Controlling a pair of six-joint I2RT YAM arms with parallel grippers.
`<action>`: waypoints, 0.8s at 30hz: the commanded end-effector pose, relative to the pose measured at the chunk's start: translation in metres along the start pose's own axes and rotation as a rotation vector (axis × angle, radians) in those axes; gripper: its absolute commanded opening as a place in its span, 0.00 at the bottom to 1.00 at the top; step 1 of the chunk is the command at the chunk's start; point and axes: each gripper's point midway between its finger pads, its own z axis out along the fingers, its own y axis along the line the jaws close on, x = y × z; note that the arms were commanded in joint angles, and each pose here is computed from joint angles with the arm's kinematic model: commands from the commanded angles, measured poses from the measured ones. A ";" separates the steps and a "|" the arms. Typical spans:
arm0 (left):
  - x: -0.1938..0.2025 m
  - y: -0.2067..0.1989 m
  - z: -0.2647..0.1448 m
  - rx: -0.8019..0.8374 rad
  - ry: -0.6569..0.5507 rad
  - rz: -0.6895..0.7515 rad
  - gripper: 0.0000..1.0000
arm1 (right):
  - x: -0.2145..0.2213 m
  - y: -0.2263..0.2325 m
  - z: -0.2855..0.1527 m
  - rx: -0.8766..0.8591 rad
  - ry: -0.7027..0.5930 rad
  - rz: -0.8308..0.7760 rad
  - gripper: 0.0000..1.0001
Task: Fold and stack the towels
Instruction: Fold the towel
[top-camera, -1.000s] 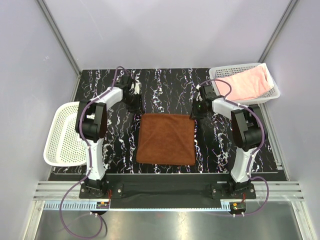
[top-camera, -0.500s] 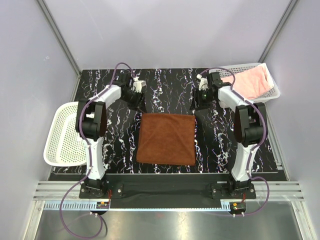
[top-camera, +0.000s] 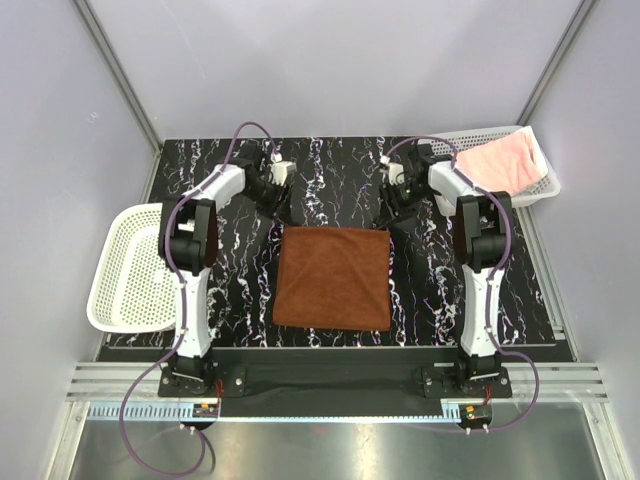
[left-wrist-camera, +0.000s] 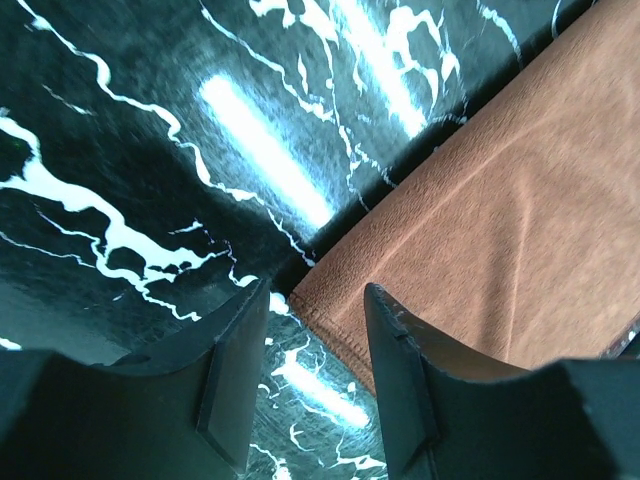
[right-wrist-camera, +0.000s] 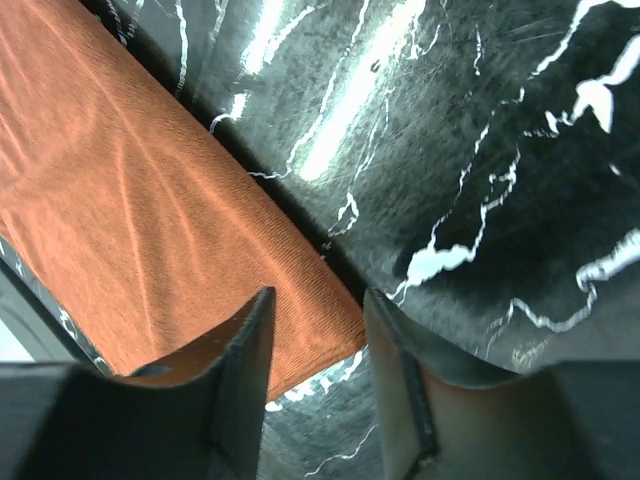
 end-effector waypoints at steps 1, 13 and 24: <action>-0.008 -0.001 -0.003 0.018 -0.001 0.074 0.47 | 0.004 0.003 0.002 -0.066 0.042 -0.023 0.46; -0.005 -0.003 0.008 0.098 0.029 0.118 0.46 | 0.015 -0.010 0.002 -0.064 0.085 -0.035 0.50; 0.003 -0.004 0.012 0.103 0.063 0.135 0.38 | 0.013 -0.013 0.003 -0.089 0.091 -0.039 0.36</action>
